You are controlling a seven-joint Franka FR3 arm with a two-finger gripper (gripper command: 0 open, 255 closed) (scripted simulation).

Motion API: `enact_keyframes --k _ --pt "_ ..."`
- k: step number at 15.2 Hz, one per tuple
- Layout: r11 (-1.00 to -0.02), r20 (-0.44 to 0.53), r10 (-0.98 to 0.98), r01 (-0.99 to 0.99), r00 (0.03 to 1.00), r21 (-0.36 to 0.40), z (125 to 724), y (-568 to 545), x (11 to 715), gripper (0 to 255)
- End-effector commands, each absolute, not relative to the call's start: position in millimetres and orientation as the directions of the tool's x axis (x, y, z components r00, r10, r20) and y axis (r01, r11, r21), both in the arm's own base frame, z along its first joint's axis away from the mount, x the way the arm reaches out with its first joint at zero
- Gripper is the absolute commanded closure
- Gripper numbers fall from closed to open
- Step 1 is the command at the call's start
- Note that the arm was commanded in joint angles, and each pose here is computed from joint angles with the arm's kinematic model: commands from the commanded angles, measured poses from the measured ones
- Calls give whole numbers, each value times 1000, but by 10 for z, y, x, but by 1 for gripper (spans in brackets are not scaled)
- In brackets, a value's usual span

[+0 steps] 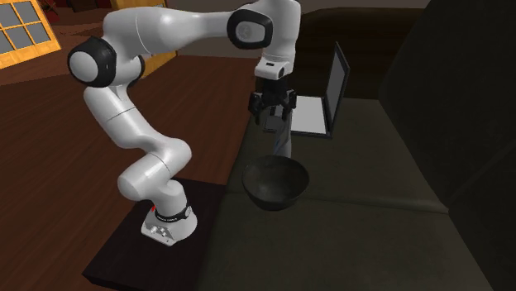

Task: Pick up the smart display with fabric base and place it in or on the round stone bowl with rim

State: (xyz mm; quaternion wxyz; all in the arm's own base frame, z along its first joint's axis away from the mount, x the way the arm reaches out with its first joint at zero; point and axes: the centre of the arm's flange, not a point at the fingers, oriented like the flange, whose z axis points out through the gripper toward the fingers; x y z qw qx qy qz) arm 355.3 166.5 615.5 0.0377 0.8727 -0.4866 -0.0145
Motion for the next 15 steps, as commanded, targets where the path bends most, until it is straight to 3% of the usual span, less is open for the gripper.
enact_keyframes --k 1,4,15 --pt "-340 28 -938 -934 345 110 6147 1846 3816 0" --pt "-74 62 -995 -986 84 148 6118 2014 4256 0" --pt "-60 64 -995 -987 70 150 5721 1990 4221 0"
